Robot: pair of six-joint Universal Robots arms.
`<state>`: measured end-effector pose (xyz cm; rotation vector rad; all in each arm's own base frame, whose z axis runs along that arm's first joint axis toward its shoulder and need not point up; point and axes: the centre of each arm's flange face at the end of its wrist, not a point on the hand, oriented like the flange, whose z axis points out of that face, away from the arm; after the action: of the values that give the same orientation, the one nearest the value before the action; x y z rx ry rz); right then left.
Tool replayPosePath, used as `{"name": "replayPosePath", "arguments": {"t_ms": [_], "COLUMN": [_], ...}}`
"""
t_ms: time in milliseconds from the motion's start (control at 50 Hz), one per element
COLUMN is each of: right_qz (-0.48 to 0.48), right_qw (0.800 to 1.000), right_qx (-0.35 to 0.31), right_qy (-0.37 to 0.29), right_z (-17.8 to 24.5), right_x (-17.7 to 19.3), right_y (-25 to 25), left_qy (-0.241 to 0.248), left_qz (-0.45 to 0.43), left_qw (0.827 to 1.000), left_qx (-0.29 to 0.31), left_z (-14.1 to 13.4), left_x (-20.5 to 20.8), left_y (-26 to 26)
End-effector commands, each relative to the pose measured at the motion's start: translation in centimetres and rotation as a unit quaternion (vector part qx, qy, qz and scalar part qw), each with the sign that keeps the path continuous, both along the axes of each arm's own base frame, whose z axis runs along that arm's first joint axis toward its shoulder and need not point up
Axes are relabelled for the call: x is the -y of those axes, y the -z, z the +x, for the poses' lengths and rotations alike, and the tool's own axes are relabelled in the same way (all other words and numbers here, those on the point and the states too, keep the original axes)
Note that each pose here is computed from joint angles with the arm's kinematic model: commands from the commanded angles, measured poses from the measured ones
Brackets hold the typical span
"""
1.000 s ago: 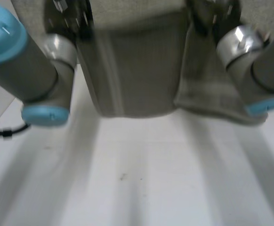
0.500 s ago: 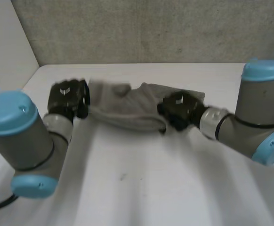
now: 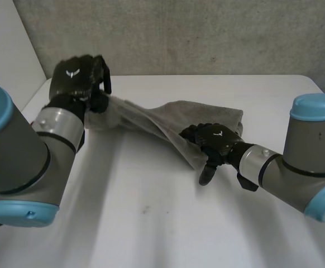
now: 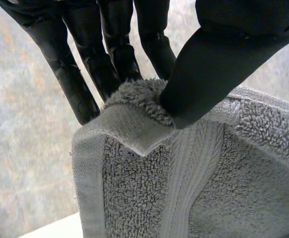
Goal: Fold the towel.
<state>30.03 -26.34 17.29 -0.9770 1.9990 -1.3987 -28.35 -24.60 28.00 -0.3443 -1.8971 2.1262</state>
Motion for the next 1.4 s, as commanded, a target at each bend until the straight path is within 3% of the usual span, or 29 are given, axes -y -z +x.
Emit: {"name": "replayPosePath", "arguments": {"t_ms": [20, 280, 440, 580, 800, 1180, 1320, 1400], "right_qz": [0.013, -0.021, -0.012, -0.003, -0.038, -0.099, -0.104, -0.136], "right_qw": [0.998, 0.982, 0.978, 0.966, 0.954, 0.919, 0.924, 0.917], "right_qx": [0.047, 0.129, 0.148, 0.158, 0.178, 0.203, 0.222, 0.271], "right_qy": [0.036, 0.139, 0.145, 0.205, 0.238, 0.324, 0.295, 0.260], "right_z": [-0.5, 2.6, 5.0, 5.5, 6.4, 0.6, -1.1, -2.3], "right_x": [-1.0, -2.2, -3.2, -1.2, 1.5, 8.4, 9.3, 9.9], "right_y": [-0.6, -0.7, 0.2, 2.1, 2.9, 1.3, -0.9, -6.4], "left_qy": [0.016, 0.030, 0.028, 0.025, 0.017, 0.005, 0.001, -0.003], "left_qz": [-0.038, -0.056, -0.051, -0.047, -0.033, -0.032, -0.032, -0.032], "left_qw": [0.999, 0.997, 0.998, 0.998, 0.995, 0.995, 0.995, 0.995], "left_qx": [-0.025, -0.038, -0.038, -0.039, -0.094, -0.097, -0.098, -0.099], "left_z": [-0.7, -1.1, -1.0, -0.9, 0.5, 1.1, 1.2, 1.5], "left_x": [-1.2, -2.5, -2.5, -2.5, -2.0, -1.4, -1.2, -0.9], "left_y": [-3.9, -5.7, -5.4, -5.3, -6.4, -6.4, -6.3, -6.4]}}
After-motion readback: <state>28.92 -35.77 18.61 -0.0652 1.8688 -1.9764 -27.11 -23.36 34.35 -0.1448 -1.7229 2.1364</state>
